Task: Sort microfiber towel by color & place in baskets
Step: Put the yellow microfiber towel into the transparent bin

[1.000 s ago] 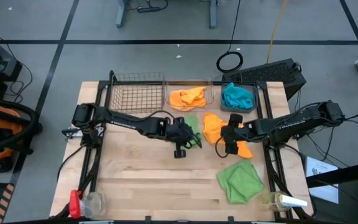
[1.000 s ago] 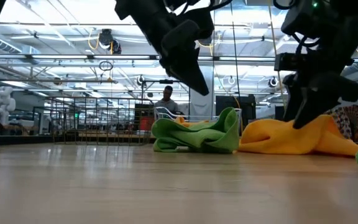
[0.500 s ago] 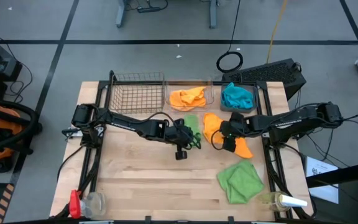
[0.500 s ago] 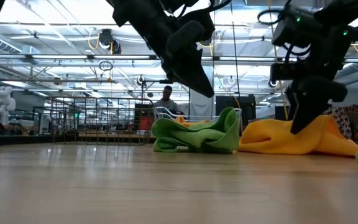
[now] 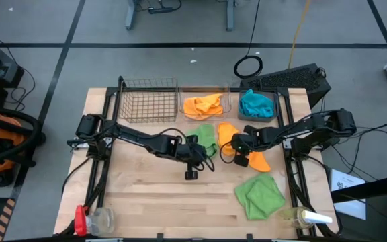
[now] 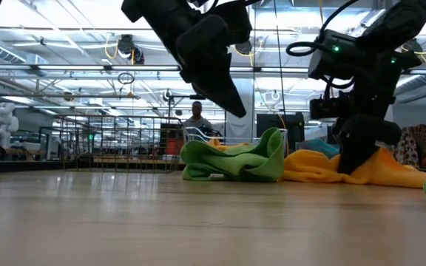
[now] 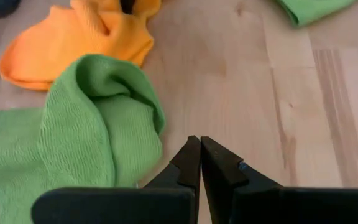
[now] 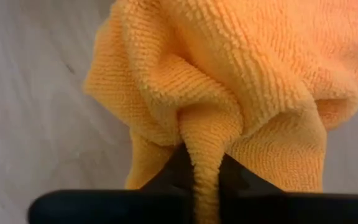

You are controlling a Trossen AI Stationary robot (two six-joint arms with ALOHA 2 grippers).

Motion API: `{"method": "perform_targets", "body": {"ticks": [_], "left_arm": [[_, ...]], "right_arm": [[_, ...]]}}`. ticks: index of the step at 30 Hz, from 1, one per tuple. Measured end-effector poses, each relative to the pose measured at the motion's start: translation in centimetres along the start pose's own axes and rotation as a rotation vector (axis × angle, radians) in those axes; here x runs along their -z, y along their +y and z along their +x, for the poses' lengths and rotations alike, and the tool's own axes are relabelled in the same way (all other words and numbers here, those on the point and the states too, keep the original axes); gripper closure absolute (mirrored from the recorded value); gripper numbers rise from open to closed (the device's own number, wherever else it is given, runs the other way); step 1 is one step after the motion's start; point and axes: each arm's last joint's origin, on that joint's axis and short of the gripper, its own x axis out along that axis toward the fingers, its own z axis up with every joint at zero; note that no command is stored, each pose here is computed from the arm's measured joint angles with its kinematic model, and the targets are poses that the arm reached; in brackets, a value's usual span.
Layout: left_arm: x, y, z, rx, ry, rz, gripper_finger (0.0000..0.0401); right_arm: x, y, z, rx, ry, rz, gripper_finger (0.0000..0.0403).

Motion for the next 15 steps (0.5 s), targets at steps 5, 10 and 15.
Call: {"method": "perform_targets", "body": {"ticks": [5,10,15], "left_arm": [[0.3,-0.4,-0.1,0.005,0.032,-0.007,0.0381],[0.3,-0.5,-0.1,0.006,0.03,-0.006,0.0381],[0.2,-0.5,-0.1,0.006,0.022,-0.008,0.0381]], "right_arm": [[0.3,0.1,-1.3,-0.023,-0.028,0.01,0.0397],[0.0,0.3,-4.1,-0.056,-0.099,0.031,0.04],[-0.8,0.7,-7.2,-0.075,-0.145,0.036,0.04]]}}
